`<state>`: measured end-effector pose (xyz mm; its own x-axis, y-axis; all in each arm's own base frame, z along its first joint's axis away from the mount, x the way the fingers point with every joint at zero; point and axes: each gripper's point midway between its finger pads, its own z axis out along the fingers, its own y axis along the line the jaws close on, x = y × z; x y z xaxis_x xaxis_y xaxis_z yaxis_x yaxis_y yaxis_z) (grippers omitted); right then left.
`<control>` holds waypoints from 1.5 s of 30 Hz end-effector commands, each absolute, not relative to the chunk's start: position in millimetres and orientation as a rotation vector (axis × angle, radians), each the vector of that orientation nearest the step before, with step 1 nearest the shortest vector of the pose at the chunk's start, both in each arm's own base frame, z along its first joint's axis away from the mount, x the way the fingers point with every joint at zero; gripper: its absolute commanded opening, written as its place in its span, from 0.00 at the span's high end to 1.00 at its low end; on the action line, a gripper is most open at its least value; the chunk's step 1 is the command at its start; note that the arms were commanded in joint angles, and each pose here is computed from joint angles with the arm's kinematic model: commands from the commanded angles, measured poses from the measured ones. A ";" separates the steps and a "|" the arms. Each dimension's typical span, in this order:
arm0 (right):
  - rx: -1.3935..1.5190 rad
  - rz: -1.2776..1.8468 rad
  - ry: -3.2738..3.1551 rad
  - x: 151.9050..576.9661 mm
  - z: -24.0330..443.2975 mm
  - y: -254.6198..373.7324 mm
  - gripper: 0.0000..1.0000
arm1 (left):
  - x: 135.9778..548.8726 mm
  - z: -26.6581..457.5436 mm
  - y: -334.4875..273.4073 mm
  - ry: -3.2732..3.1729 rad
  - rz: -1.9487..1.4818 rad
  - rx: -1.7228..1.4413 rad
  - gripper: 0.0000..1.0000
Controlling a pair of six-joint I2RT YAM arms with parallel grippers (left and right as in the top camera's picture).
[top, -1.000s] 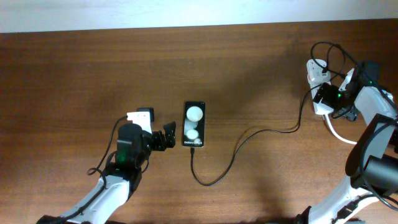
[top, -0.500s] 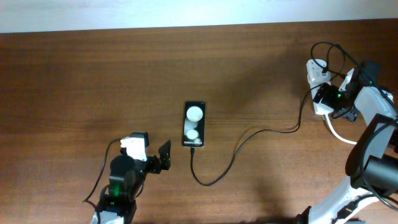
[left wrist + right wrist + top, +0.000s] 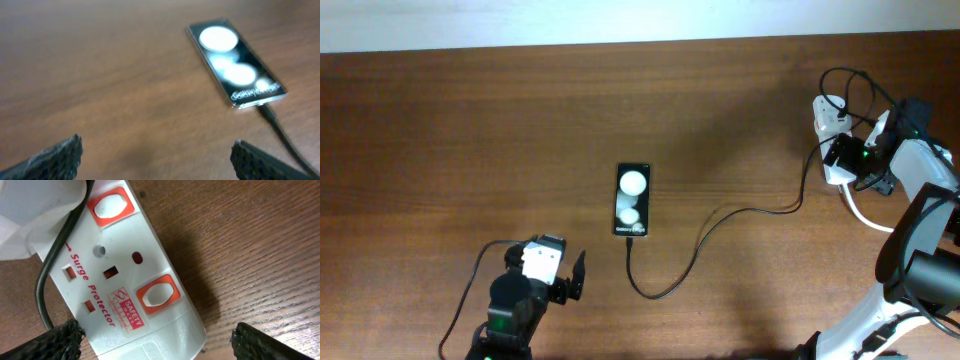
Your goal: Plug charger to phone and switch on socket
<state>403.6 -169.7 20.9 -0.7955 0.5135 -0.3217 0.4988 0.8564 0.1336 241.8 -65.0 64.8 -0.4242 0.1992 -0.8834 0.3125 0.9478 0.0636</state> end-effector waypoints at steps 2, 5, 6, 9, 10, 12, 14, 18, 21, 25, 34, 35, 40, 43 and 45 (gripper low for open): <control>0.744 0.059 2.675 402.9 26.9 -167.5 0.01 | 245.5 89.5 -40.8 1.916 0.031 0.307 0.01; 0.744 0.058 2.676 402.9 26.9 -167.6 0.01 | 249.0 115.4 -23.0 1.816 0.080 0.216 0.01; 0.744 0.059 2.675 402.9 26.9 -167.5 0.01 | 249.3 125.0 -16.4 1.778 0.097 0.185 0.01; 0.744 0.059 2.675 402.9 26.9 -167.5 0.01 | 246.6 153.2 -5.5 1.660 0.125 0.129 0.01; 0.744 0.059 2.675 402.9 26.9 -167.5 0.01 | 245.7 158.1 -4.8 1.638 0.126 0.124 0.01; 0.744 0.059 2.675 402.9 26.9 -167.5 0.01 | 245.8 157.6 -3.8 1.641 0.131 0.120 0.01; 0.744 0.059 2.675 402.9 26.9 -167.5 0.01 | 245.8 157.8 -4.3 1.640 0.129 0.122 0.01; 0.744 0.058 2.676 402.9 26.9 -167.6 0.01 | 245.8 157.6 -4.6 1.641 0.128 0.123 0.01; 0.744 0.059 2.675 402.9 26.9 -167.5 0.01 | 245.8 157.6 -4.6 1.641 0.128 0.123 0.01; 0.744 0.058 2.676 402.9 26.9 -167.6 0.01 | 245.8 157.6 -4.6 1.641 0.128 0.123 0.01; 0.744 0.059 2.675 402.9 26.9 -167.5 0.01 | 245.8 157.8 -4.6 1.640 0.128 0.123 0.01; 0.744 0.059 2.675 402.9 26.9 -167.5 0.02 | 245.8 157.7 -4.6 1.640 0.128 0.123 0.01; 0.744 0.059 2.675 402.9 26.9 -167.5 0.01 | 245.8 157.8 -4.6 1.640 0.128 0.123 0.01; 0.744 0.059 2.675 402.9 26.9 -167.5 0.01 | 245.8 157.8 -4.6 1.640 0.127 0.123 0.01; 0.744 0.058 2.676 402.9 26.9 -167.5 0.01 | 245.8 157.6 -4.6 1.641 0.128 0.123 0.01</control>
<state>403.2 -169.6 20.8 -0.7959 0.5141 -0.3199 0.4994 0.8560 0.1332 246.1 -8.9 157.6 -0.0742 0.1418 -0.9871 0.0246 0.9898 0.1403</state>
